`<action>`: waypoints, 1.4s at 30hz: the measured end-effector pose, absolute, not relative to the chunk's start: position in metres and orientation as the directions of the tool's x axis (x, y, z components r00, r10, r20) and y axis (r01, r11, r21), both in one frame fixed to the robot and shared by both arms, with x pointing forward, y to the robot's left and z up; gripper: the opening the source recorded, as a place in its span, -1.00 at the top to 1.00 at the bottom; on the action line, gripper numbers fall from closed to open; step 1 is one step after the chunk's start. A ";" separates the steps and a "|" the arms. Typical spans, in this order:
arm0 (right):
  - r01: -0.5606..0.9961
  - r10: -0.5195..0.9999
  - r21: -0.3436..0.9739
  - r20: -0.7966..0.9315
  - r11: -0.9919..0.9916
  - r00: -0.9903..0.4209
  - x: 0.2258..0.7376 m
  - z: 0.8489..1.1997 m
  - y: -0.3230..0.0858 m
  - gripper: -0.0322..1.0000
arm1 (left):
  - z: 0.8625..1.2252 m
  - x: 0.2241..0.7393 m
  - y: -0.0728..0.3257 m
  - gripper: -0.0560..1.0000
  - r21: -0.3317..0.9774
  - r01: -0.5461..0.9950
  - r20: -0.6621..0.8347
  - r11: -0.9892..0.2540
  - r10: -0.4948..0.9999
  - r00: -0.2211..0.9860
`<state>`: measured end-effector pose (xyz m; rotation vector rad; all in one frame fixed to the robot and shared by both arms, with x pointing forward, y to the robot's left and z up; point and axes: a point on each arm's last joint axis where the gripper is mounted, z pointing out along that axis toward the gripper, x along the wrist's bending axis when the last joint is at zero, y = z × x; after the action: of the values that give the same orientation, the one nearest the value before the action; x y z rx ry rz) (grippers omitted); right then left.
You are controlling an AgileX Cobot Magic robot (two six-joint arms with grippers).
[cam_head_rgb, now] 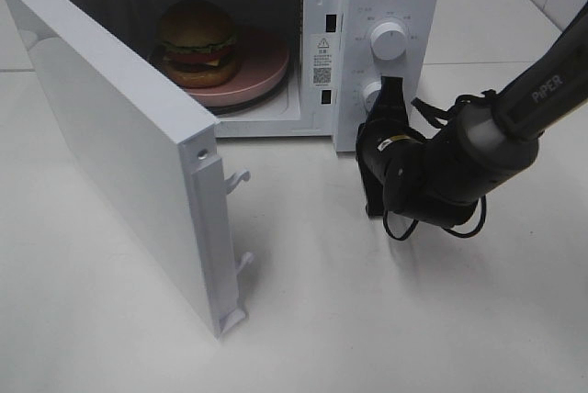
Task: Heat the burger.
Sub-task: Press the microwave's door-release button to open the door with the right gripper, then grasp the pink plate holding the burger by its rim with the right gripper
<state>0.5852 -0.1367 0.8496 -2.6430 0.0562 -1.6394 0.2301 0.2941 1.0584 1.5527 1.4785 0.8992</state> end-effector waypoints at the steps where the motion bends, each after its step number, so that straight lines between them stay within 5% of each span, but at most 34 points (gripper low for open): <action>1: -0.004 -0.035 -0.037 0.896 -0.999 0.442 0.584 0.852 -0.138 0.92 | 1.058 0.230 0.294 -0.96 0.901 0.434 -0.028 -0.003 0.997 0.067; 21: 0.115 0.114 0.065 0.859 -0.991 0.499 0.564 0.882 -0.148 0.92 | 1.058 0.230 0.294 -0.96 0.901 0.434 -0.028 -0.003 0.997 0.067; 35: 0.424 0.466 0.263 0.728 -0.867 0.502 0.533 0.908 -0.151 0.92 | 1.058 0.230 0.294 -0.96 0.901 0.434 -0.028 -0.003 0.997 0.067; 42: 0.722 0.789 0.433 0.559 -0.540 0.255 0.514 0.931 -0.145 0.92 | 1.058 0.230 0.294 -0.96 0.901 0.434 -0.028 -0.003 0.997 0.067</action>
<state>0.5145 -0.1454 0.9314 -2.5574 -1.5443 -1.2283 0.2301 0.2941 1.0584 1.5527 1.4785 0.8992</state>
